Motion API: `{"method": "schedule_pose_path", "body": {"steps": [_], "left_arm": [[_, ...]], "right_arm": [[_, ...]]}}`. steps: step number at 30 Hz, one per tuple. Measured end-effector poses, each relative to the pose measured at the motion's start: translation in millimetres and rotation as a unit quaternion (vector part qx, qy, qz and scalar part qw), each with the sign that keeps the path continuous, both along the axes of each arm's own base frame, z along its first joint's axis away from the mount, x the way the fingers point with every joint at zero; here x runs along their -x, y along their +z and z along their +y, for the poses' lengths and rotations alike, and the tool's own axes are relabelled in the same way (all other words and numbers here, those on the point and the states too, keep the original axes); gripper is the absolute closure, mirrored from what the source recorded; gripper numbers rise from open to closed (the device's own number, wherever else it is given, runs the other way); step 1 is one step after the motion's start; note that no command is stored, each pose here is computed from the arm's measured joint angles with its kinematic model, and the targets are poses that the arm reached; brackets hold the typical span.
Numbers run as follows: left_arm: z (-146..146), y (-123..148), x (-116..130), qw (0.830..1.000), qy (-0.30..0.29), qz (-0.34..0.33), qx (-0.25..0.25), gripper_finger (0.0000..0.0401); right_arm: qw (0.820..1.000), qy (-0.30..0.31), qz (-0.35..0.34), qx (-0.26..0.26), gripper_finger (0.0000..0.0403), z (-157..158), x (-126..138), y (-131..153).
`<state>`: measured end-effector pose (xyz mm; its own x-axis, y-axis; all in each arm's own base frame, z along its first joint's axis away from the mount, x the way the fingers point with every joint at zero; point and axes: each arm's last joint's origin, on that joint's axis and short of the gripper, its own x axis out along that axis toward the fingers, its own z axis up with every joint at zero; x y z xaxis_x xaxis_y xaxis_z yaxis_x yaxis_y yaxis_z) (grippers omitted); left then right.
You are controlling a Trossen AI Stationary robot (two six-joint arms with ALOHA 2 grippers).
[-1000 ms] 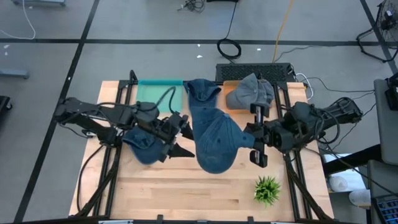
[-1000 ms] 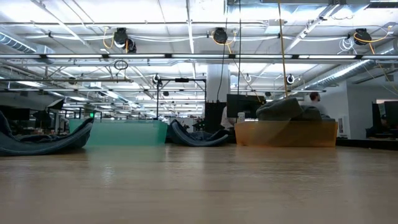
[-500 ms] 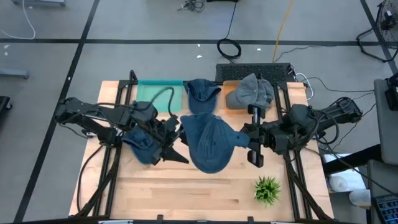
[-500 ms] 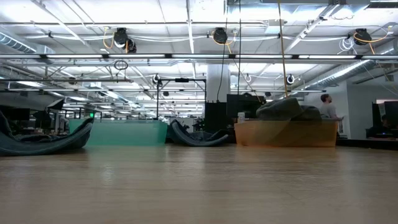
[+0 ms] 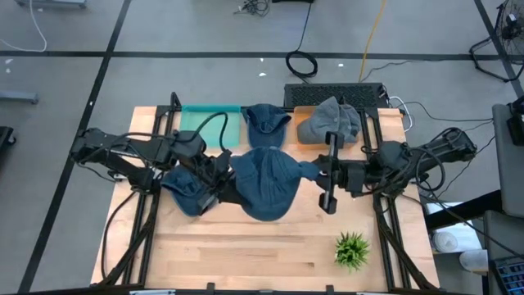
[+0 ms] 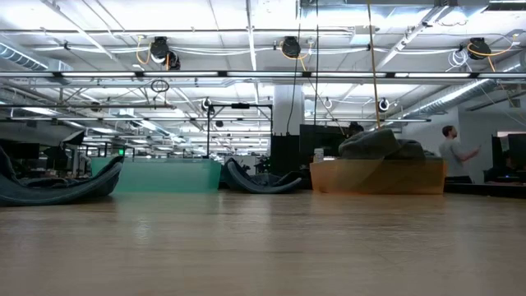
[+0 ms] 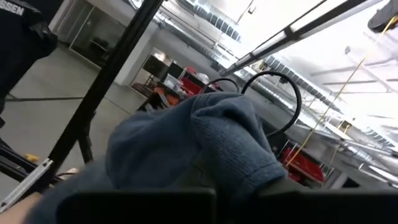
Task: Pick & Place hat
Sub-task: Put the right dark blue cap into the blue bin
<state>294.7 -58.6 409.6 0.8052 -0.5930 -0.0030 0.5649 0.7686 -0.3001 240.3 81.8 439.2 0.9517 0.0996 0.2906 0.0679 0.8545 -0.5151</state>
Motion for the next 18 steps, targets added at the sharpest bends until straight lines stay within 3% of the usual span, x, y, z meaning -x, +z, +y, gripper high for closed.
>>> {"method": "schedule_pose_path", "body": {"steps": [4, 8, 14, 18], "left_arm": [[4, -4, 1, 1.0, 0.012, 0.011, -0.026, 0.039], [12, -3, 9, 0.997, 0.06, 0.027, -0.043, 0.0389], [19, 6, 32, 0.986, 0.132, 0.016, -0.101, 0.0392], [25, 19, 49, 0.971, 0.2, -0.016, -0.129, 0.0392]], "right_arm": [[0.999, 0.0, 0.008, -0.035, 0.0363, -1, 0, 0], [0.993, -0.017, 0.041, -0.108, 0.0293, -2, 8, -2], [0.968, -0.075, 0.104, -0.218, 0.0189, -1, 14, -14], [0.951, -0.107, 0.135, -0.259, 0.0154, 1, 8, -26]]}}
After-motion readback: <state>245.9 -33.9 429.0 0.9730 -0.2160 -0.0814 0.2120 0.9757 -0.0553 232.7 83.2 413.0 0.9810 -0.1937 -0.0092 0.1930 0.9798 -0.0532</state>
